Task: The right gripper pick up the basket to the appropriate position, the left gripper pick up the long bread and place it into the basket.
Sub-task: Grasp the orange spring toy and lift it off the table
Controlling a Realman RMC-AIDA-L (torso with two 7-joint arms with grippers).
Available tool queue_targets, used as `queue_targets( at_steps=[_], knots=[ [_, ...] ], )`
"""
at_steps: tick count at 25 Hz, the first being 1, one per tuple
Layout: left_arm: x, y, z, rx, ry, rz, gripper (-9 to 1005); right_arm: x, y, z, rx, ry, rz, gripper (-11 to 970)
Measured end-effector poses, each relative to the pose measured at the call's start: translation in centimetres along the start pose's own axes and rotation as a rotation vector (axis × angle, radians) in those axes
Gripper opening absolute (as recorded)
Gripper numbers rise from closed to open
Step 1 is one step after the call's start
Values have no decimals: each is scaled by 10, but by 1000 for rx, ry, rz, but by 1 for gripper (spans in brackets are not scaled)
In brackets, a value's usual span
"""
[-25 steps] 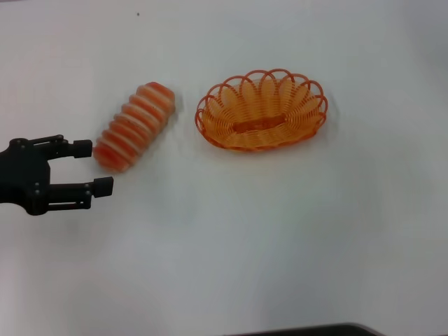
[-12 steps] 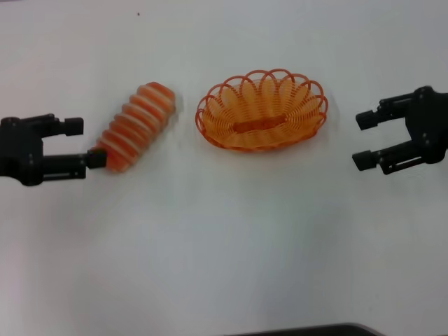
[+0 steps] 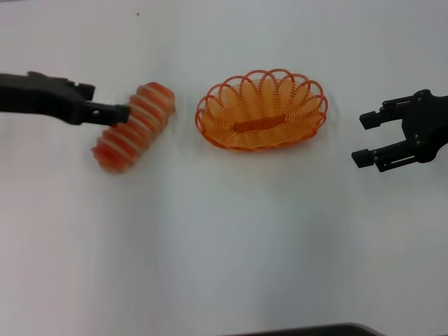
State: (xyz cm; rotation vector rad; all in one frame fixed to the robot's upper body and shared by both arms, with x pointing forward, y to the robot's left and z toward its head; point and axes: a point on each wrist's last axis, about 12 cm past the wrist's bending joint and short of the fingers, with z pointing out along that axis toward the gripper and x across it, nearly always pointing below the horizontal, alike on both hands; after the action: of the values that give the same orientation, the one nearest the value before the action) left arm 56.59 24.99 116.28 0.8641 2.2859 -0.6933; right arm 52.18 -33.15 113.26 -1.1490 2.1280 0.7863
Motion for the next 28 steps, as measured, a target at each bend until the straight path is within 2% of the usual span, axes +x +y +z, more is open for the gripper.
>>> queue_targets(
  at_steps=[5, 11, 17, 23, 28],
  knots=[
    [-10, -1, 40, -94, 111, 13, 841, 3, 0, 2, 12, 2, 8, 827],
    [-8, 1, 68, -131, 159, 26, 841, 5, 0, 2, 18, 1, 18, 827],
    [-5, -1, 80, -152, 185, 46, 841, 5, 0, 1, 19, 1, 25, 827],
    [-3, 1, 83, -174, 177, 42, 814, 6, 0, 2, 19, 0, 28, 826],
    [-1, 0, 83, -174, 180, 48, 621, 6, 0, 2, 19, -2, 29, 826]
  ],
)
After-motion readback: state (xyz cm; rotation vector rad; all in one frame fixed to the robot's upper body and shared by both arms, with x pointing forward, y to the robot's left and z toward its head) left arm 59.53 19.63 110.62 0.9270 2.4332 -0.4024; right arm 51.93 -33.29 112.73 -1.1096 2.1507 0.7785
